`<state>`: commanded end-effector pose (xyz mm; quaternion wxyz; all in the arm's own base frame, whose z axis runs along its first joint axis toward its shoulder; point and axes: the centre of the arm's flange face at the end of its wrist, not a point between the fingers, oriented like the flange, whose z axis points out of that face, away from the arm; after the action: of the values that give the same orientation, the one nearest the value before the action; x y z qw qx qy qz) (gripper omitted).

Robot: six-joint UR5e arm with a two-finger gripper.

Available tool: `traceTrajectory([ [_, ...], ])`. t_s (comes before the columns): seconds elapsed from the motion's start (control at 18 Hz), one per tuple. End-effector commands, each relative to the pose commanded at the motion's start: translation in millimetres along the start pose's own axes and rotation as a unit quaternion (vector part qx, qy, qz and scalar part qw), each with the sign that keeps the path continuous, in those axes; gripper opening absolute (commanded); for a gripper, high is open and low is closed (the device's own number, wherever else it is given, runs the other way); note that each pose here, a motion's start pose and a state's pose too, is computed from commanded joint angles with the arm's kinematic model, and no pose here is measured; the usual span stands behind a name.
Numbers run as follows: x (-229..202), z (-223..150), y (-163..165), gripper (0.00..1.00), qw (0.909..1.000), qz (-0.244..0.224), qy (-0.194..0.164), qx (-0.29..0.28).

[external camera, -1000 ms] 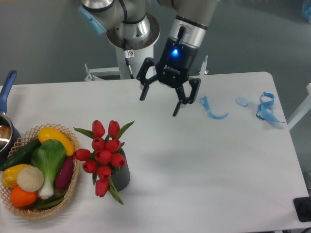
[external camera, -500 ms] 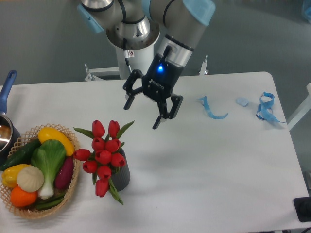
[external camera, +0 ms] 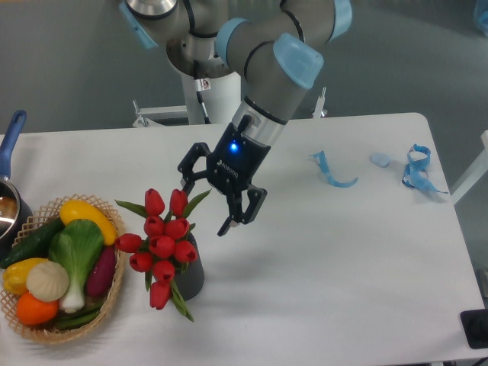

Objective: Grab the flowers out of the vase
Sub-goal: 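Lower the open gripper over the red tulip stems above the grey vase, then close the gripper around the red tulip stems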

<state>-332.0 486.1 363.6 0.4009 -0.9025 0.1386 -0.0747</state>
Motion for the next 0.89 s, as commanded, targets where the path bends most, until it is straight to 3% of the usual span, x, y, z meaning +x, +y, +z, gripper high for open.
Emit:
traceTrajectory([
  [0.89, 14, 37, -3, 1.0, 0.9995, 0.024, 0.021, 0.0],
])
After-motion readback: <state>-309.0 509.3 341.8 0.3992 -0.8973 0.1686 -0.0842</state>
